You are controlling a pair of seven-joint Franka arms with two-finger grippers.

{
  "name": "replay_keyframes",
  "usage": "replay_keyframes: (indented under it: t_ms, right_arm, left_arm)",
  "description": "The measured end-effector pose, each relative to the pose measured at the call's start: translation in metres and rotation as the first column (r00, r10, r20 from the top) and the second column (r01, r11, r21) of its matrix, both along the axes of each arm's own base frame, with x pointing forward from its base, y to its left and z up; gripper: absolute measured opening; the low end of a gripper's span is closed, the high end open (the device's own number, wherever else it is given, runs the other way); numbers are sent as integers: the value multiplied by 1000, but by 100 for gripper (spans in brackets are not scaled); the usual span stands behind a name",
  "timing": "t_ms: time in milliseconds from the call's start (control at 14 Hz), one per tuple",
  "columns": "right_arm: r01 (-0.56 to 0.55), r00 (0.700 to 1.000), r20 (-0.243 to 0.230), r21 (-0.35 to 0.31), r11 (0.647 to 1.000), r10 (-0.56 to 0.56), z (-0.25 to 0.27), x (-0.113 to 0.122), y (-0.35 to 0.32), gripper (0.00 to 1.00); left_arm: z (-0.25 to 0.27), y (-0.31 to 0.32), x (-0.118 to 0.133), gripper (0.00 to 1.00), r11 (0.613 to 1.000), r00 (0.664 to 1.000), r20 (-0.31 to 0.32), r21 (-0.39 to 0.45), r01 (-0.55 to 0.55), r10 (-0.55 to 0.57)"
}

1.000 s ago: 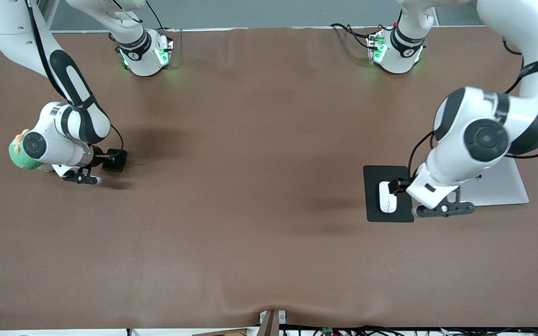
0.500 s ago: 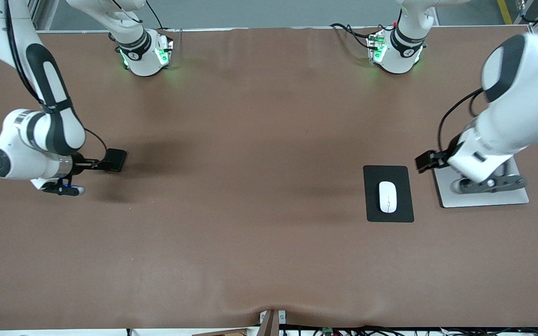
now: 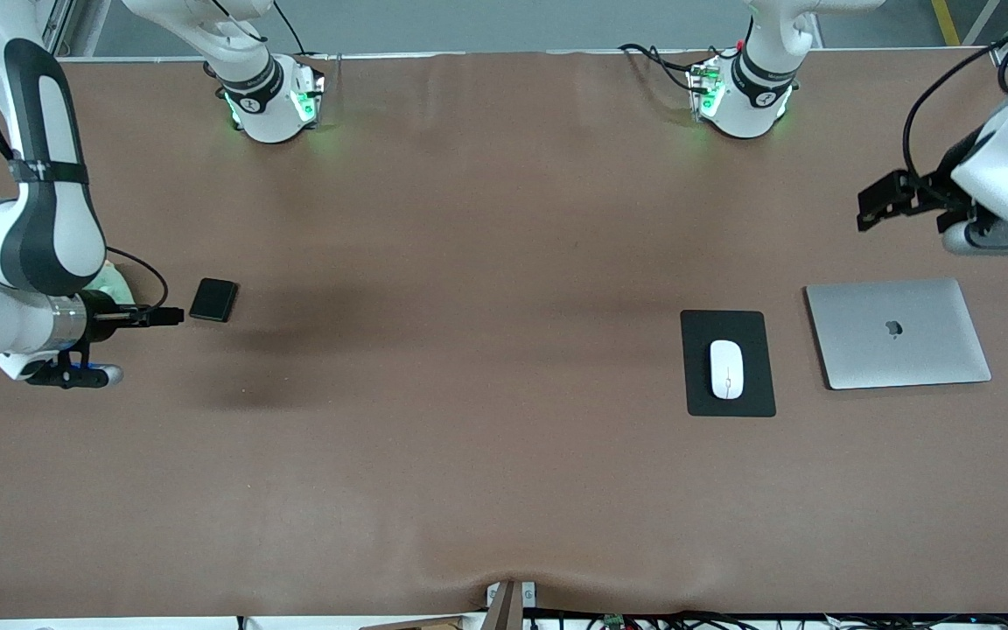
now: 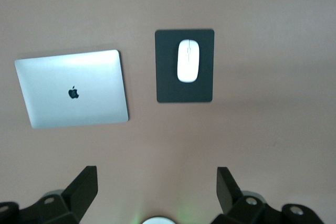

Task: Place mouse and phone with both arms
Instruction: 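Open the right gripper by the plush while the left gripper withdraws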

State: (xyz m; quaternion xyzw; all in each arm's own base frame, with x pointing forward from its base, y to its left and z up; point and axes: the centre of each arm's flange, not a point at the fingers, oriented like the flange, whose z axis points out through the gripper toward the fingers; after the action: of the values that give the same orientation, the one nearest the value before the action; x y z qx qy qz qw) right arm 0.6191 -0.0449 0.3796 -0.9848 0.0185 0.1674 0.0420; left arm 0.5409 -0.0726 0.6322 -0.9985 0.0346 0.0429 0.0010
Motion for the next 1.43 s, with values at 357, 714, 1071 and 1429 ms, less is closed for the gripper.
replay_keyframes:
  t_ms: [357,714,1071,1429]
  right_arm:
    - [-49,998,28,-13,999,50,12,10,25,100]
    - [-36,992,121,-38,999,41,59,35,12,100]
    - [-5,993,119,-36,999,9,112,32,-13,100]
    - [-20,996,82,-26,999,22,183,9,-6,100]
  left_arm:
    - [-3,-4,-8,100,1000,999,-25,2,28,-28]
    - [-4,-1,-8,100,999,999,-27,11,31,-30]
    - [-6,12,-6,100,999,999,-32,24,43,-43]
    - [-13,12,2,100,999,999,-17,22,43,-43]
